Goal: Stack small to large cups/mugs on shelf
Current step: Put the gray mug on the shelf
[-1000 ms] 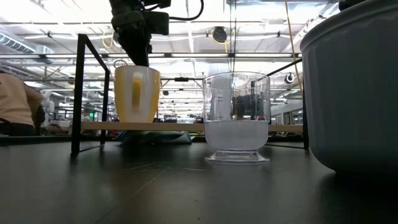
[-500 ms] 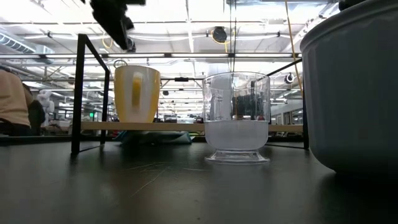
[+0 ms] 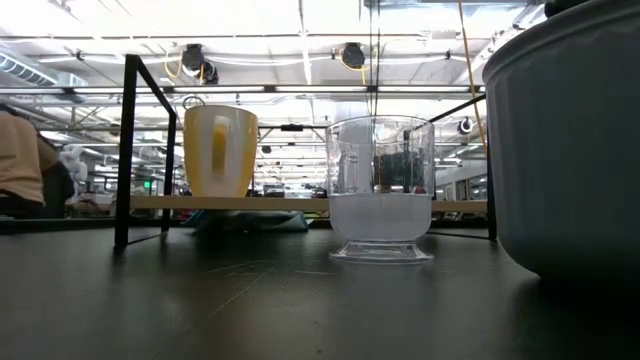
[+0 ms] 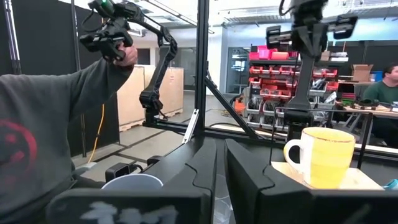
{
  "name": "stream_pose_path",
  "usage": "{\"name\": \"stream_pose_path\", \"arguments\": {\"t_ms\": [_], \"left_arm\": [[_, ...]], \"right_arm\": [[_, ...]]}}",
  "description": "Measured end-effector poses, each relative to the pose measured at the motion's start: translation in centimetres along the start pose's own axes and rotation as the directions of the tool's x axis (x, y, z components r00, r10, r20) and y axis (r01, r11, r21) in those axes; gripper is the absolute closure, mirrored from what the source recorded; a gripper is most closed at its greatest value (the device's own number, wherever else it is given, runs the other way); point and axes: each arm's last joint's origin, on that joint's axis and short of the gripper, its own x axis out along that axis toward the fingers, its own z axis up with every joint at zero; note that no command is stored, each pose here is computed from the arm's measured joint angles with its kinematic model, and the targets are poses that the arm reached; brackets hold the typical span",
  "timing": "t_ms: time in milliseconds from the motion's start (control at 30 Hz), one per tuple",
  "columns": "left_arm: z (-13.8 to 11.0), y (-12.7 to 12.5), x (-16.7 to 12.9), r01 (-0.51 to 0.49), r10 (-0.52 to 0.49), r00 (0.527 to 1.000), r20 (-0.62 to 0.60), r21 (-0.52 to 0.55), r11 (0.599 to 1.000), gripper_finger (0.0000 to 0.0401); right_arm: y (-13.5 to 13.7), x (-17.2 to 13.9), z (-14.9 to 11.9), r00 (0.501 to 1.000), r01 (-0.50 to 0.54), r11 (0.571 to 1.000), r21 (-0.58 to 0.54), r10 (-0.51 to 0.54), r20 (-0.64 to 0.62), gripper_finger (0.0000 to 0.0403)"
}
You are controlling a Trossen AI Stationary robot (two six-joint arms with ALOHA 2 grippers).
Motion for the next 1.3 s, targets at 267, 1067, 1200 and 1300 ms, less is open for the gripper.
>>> {"name": "stream_pose_path", "arguments": {"t_ms": [267, 1067, 1200, 1300], "left_arm": [[-1.7, -0.4, -2.2, -0.071, 0.073, 0.997, 0.031, -0.063, 0.995, 0.0401], [-10.7, -2.0, 4.7, 0.204, -0.226, 0.839, 0.495, 0.099, 0.974, 0.0401], [-11.9, -2.3, 5.2, 0.177, -0.218, 0.832, 0.510, 0.127, 0.976, 0.0401], [-12.7, -2.3, 5.6, 0.113, -0.163, 0.848, 0.504, 0.129, 0.985, 0.0401]], "right_arm": [[0.0, 0.0, 0.0, 1.000, 0.000, 1.000, 0.019, 0.000, -0.001, 0.0378], [0.0, 0.0, 0.0, 1.000, 0.000, 1.000, 0.019, 0.000, -0.001, 0.0378], [0.0, 0.0, 0.0, 1.000, 0.000, 1.000, 0.019, 0.000, -0.001, 0.0378], [0.0, 0.0, 0.0, 1.000, 0.000, 1.000, 0.019, 0.000, -0.001, 0.0378]]}}
